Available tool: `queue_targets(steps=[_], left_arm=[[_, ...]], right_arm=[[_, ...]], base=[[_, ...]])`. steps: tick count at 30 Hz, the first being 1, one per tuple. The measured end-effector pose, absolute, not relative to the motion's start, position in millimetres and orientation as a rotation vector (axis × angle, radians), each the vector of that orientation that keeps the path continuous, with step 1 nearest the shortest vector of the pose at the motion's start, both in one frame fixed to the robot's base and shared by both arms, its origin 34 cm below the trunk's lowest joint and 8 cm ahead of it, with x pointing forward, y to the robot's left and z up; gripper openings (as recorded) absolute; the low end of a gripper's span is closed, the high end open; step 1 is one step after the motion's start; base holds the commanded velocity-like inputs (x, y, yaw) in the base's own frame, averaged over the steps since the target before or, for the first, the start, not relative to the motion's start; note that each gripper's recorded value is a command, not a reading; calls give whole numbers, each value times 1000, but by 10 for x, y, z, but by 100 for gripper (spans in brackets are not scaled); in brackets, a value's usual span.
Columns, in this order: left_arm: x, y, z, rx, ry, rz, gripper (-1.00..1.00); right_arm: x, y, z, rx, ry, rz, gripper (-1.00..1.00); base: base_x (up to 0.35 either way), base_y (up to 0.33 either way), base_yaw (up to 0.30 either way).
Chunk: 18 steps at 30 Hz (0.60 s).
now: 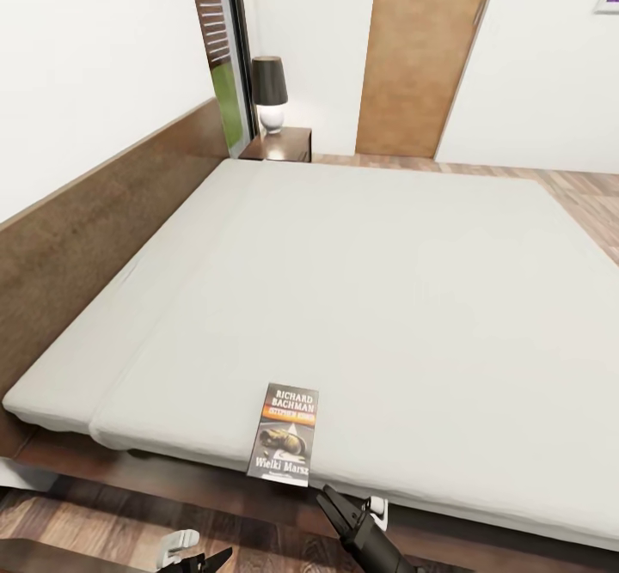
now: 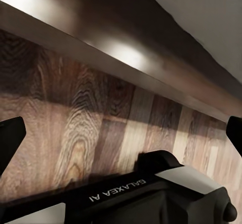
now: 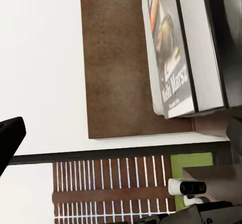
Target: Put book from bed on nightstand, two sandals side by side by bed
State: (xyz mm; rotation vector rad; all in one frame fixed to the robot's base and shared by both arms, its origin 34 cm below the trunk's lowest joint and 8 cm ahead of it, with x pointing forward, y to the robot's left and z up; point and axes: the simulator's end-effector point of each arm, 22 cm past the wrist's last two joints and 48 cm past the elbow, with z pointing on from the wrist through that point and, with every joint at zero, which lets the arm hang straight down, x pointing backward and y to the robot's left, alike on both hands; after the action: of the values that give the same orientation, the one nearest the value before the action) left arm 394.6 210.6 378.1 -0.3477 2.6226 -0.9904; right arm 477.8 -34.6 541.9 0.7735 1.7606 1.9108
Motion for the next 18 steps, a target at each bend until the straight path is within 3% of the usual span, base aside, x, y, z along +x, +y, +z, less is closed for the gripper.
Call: queue_targets(steps=[18], left_arm=[[3904, 2106, 3482, -348, 2622, -990, 100]], right_arm=[[4734, -353, 5117, 772, 1761, 1910, 100]], base=[[0, 0, 0]])
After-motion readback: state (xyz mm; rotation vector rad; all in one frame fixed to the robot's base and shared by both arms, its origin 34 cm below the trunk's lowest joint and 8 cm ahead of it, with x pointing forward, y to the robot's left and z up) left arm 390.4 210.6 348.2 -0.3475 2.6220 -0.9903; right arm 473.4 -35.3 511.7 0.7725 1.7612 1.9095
